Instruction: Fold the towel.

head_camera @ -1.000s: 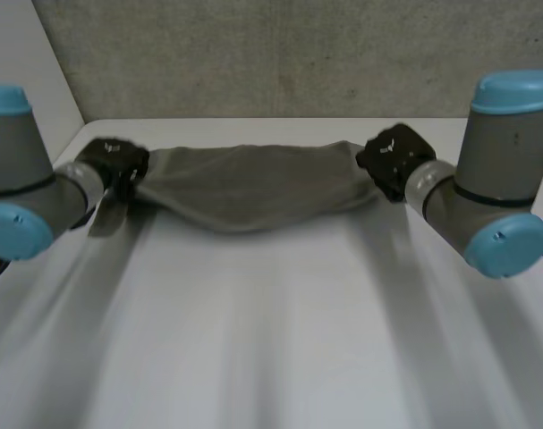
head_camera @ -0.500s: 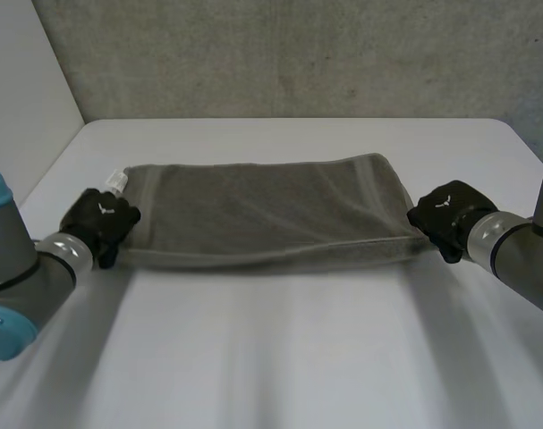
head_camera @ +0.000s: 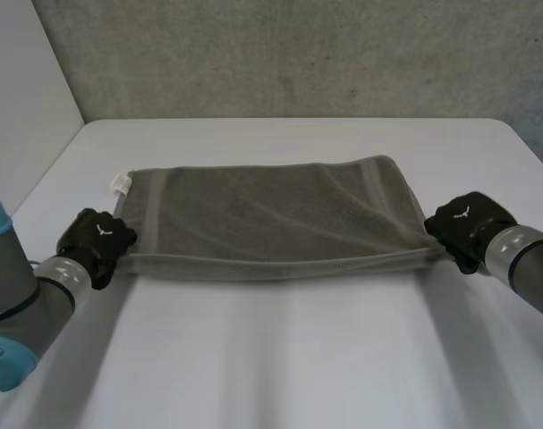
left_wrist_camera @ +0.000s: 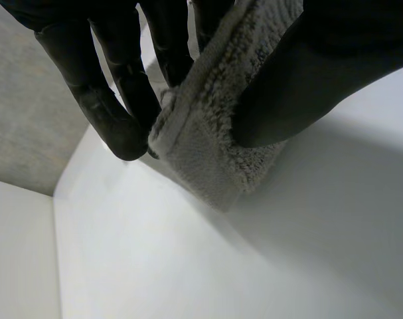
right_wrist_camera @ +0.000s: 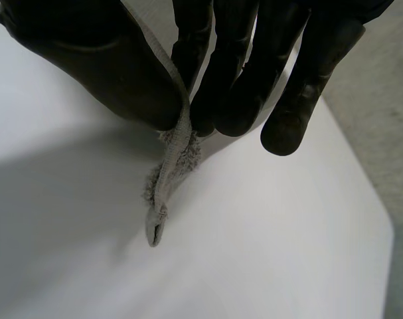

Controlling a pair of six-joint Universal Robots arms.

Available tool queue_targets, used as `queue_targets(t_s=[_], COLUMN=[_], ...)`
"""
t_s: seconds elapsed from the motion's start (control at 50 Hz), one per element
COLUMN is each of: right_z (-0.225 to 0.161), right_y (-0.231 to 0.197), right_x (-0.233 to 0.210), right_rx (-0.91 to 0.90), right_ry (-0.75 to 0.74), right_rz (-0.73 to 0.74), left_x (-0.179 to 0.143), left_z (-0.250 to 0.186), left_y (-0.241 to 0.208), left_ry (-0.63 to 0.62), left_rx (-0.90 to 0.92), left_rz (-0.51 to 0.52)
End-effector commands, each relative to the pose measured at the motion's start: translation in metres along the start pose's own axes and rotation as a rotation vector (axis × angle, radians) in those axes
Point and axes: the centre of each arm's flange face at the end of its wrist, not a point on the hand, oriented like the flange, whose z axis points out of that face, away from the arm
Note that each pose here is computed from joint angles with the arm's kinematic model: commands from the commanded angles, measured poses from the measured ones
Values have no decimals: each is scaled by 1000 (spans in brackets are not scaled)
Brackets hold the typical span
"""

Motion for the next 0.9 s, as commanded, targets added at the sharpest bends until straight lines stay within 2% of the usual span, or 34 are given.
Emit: queue_targets(t_s=[0.02,0.04,0.08,0.14,0.28,0.36,0.42,0.56,0.6,0.64,0.66,0.7,0.76,0.78,0.82,0.84,0.9], right_z=[-29,-37,-47,-64,-90,-91,-73,-28,-14,16,16,43,58,73,103,103,138], right_y=[-23,-30,-36,-42,-46,-42,-34,-27,-29,-29,-29,-31,-33,-34,-37,-37,-39], right_x=[32,40,47,56,65,68,66,59,53,43,43,36,34,32,30,30,30], right_rx=[98,133,164,181,139,109,82,57,64,51,51,40,46,52,85,85,151], right_ry=[101,122,131,120,0,-76,-119,-188,-203,-209,-209,-176,-144,-106,-11,-10,126], right_rz=[2,-3,-5,-2,23,-51,-101,-89,-89,-97,-97,-126,-144,-158,-176,-176,-182], left_x=[-31,-31,-46,-58,-73,-72,-70,-53,-50,-47,-44,-42,-44,-44,-44,-44,-40], left_z=[-28,-28,-43,-59,-76,-77,-73,-17,-4,10,22,35,62,62,90,90,124], left_y=[-28,-28,-45,-56,-54,-55,-53,-43,-41,-40,-41,-43,-43,-43,-45,-45,-50], left_ry=[-106,-107,-144,-162,-153,-119,-102,-30,-34,-45,-59,-74,-108,-108,-129,-129,-151], left_rx=[93,93,168,217,186,181,175,102,79,54,45,38,30,30,51,51,78], left_rz=[-79,-80,-156,-215,-258,-263,-270,-281,-278,-271,-263,-257,-256,-256,-252,-252,-245])
